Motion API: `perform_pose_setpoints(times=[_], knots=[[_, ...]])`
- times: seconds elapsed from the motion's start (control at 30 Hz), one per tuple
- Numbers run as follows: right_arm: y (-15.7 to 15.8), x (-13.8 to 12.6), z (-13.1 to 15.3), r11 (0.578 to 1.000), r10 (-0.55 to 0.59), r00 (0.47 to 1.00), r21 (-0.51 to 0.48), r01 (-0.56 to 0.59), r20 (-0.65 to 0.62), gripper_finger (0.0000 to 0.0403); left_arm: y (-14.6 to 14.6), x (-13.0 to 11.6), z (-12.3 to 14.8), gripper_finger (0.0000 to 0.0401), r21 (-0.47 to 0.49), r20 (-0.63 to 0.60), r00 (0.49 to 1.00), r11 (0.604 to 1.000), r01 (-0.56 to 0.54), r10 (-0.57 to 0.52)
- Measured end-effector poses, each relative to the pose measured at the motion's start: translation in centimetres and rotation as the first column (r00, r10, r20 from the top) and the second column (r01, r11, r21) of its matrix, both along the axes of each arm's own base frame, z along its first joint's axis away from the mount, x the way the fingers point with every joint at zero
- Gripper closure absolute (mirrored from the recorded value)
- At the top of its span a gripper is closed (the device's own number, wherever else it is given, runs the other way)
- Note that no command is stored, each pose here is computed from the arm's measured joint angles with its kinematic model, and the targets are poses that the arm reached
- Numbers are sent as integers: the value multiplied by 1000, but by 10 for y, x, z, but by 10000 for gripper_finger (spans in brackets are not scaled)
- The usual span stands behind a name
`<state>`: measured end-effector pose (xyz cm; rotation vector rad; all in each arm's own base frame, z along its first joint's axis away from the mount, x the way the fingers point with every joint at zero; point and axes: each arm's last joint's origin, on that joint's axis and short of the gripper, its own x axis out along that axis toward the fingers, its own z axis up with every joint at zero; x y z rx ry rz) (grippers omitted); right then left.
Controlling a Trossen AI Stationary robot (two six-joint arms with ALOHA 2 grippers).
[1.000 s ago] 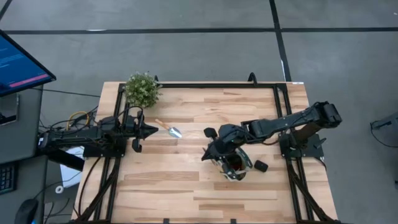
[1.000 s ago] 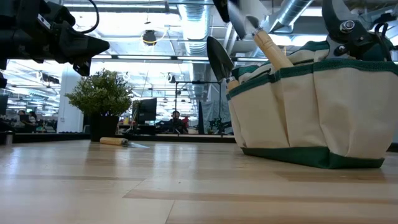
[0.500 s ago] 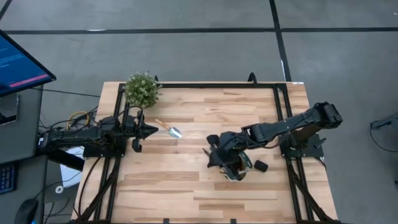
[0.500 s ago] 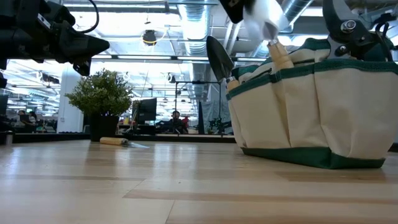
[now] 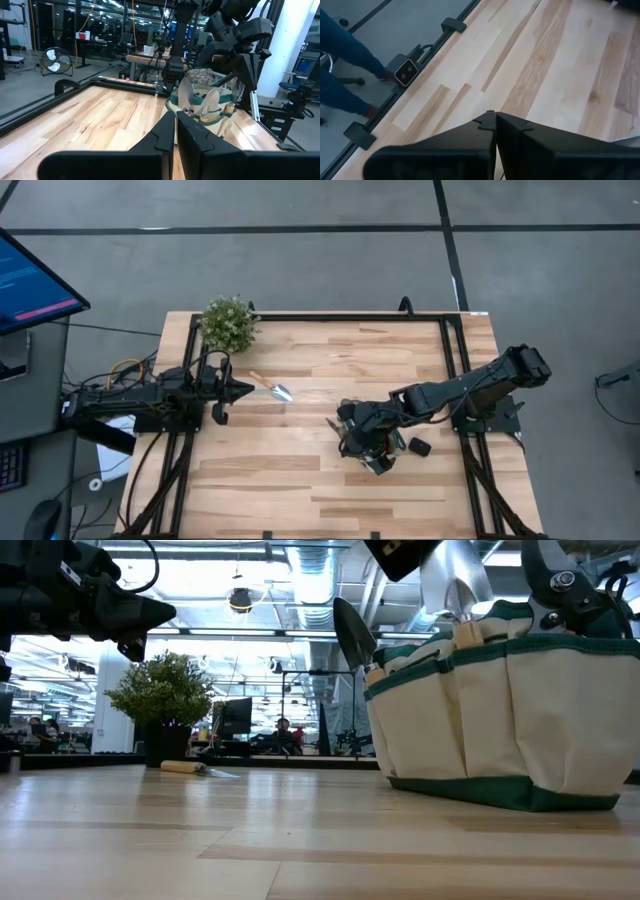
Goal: Pick & Place Garden tools in Gardening bag
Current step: Put the brown trowel into the gardening bag
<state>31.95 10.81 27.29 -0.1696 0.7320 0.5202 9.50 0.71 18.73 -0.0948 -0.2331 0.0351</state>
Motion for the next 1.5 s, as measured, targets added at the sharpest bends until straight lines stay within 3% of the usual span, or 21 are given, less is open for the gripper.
perform_pose_setpoints(times=[0.27, 0.43, 0.57, 0.8, 1.07, 1.33, 1.5], knots=[[-1, -2, -1, 1000, 2, 1000, -16, -2, -23, 403, 0, 0, 0, 384, 0, 1, 1000, 1000, 0, 0], [-5, -7, 46, 998, -58, 989, -18, 62, 139, 403, 0, 0, 0, 384, 0, 1, 1000, 1000, 0, 0], [-13, -6, 85, 980, -177, 946, -41, 195, 273, 403, 0, 0, 0, 384, 0, 1, 1000, 1000, 0, 0], [-49, 7, 130, 878, -412, 818, -64, 474, 403, 394, 0, 0, 0, 384, 0, 2, 1000, 1000, 0, 0], [-112, 48, 116, 777, -556, 758, -111, 620, 342, 293, 0, 0, 1, 384, 0, 7, 1000, 1000, 0, 0], [-153, 101, 61, 772, -607, 775, -101, 628, 178, 171, 0, 0, 1, 384, 1, 10, 1000, 1000, 0, 0], [-170, 142, 27, 751, -640, 758, -106, 652, 125, 149, 0, 0, 1, 384, 1, 10, 1000, 1000, 0, 0]])
